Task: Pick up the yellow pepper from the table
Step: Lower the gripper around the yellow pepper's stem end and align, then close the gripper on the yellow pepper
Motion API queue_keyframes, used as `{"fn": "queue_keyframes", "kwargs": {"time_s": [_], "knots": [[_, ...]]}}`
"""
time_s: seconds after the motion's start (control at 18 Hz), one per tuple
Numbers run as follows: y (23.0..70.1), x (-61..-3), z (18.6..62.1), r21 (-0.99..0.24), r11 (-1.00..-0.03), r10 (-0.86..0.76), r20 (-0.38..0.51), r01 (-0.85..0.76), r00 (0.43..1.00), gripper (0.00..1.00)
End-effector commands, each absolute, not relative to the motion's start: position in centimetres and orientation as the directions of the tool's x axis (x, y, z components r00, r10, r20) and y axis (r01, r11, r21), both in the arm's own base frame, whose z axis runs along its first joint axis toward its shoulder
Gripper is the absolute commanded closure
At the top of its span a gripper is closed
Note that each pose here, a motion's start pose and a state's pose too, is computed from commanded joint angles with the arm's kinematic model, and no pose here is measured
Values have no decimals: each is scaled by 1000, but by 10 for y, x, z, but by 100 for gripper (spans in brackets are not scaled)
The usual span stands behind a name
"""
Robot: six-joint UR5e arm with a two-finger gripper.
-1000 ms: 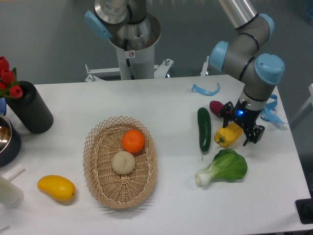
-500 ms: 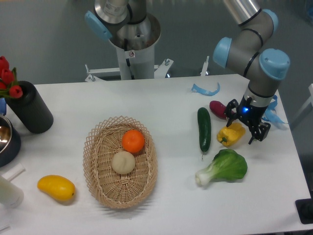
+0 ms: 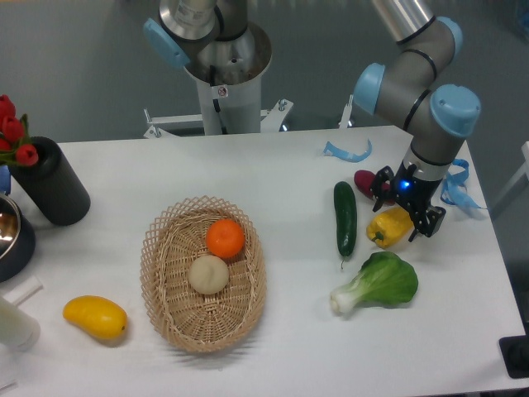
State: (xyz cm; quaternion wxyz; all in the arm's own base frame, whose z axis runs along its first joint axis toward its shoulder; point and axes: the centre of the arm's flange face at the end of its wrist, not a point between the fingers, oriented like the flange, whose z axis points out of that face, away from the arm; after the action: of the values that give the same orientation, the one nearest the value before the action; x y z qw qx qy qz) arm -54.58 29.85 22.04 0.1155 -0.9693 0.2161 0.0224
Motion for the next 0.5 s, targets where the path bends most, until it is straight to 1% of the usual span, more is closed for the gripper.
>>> {"fn": "queue_keyframes", "kwargs": {"time_s": [0.5], "knots": [[300,-545,214,-213,-876,-423,-89,-432,902,0]]}}
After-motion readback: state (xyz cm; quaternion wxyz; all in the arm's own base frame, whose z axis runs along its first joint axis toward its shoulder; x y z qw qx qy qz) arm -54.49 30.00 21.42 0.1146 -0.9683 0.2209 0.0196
